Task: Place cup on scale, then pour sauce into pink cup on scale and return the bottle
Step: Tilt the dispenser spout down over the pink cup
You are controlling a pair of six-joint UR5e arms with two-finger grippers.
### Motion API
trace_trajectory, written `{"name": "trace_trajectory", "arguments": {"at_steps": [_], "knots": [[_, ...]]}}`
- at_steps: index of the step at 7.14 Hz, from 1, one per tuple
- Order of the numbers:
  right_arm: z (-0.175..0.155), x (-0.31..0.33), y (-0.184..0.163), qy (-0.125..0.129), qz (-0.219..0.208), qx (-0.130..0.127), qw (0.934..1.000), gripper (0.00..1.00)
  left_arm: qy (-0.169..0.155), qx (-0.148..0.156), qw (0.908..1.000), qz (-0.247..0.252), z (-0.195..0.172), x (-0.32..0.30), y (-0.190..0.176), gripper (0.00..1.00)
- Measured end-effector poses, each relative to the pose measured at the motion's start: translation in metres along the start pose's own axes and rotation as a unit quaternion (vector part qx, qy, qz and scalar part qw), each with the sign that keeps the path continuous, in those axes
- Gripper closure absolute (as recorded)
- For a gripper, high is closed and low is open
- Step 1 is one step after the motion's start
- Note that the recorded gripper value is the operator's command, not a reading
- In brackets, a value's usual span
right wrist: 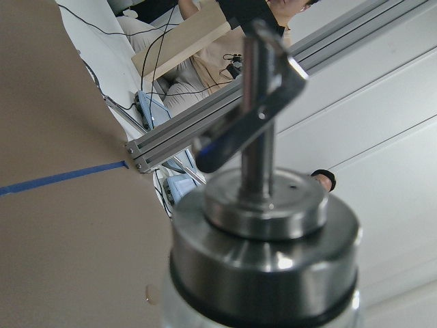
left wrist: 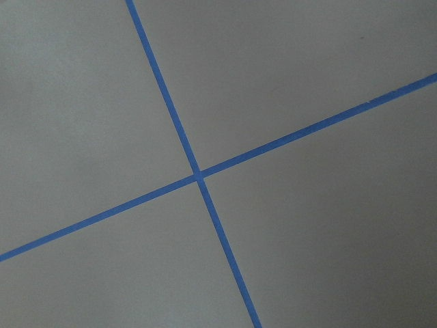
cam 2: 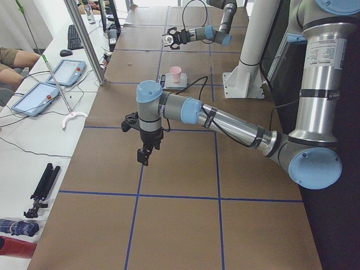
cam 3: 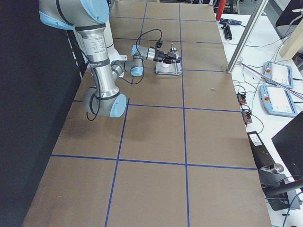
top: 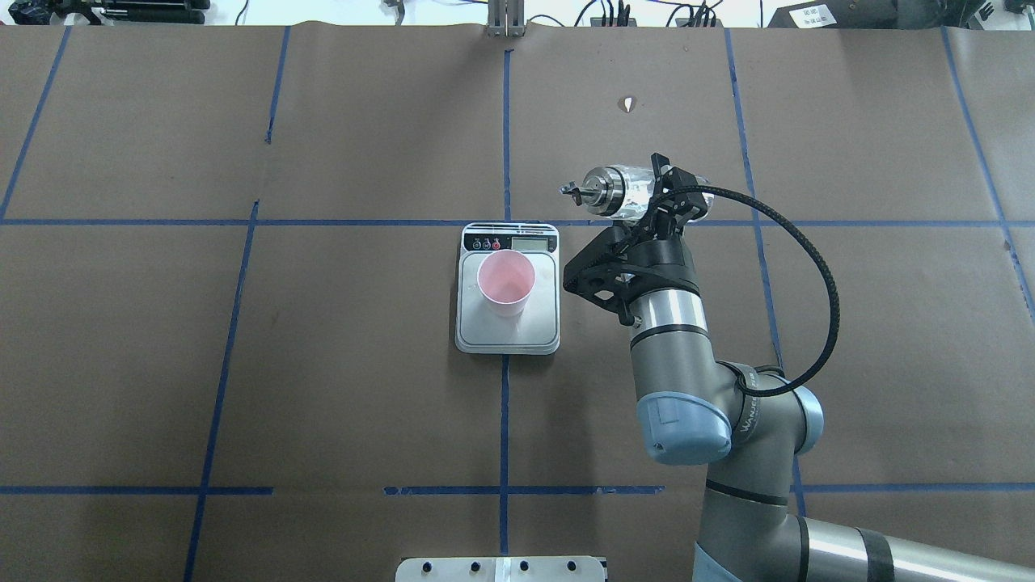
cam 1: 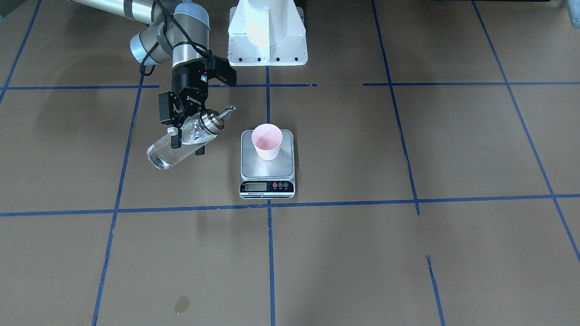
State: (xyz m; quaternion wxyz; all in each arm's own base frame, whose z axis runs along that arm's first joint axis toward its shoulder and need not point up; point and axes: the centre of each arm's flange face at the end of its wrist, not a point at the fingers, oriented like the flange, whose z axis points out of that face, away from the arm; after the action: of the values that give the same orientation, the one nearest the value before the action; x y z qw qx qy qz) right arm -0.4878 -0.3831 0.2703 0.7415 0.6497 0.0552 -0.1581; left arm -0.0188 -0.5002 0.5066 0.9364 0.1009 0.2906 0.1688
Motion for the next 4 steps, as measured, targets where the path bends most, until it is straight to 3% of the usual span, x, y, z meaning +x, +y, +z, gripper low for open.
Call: {"name": "trace_trajectory", "arguments": {"at_steps": [4], "knots": [[0.012,-0.032,0.016,0.019,-0.037,-0.014,0.9990,1.00,0.000,0.000,1.0000,0.000,0.000,0.000,-0.001,0.00]]}}
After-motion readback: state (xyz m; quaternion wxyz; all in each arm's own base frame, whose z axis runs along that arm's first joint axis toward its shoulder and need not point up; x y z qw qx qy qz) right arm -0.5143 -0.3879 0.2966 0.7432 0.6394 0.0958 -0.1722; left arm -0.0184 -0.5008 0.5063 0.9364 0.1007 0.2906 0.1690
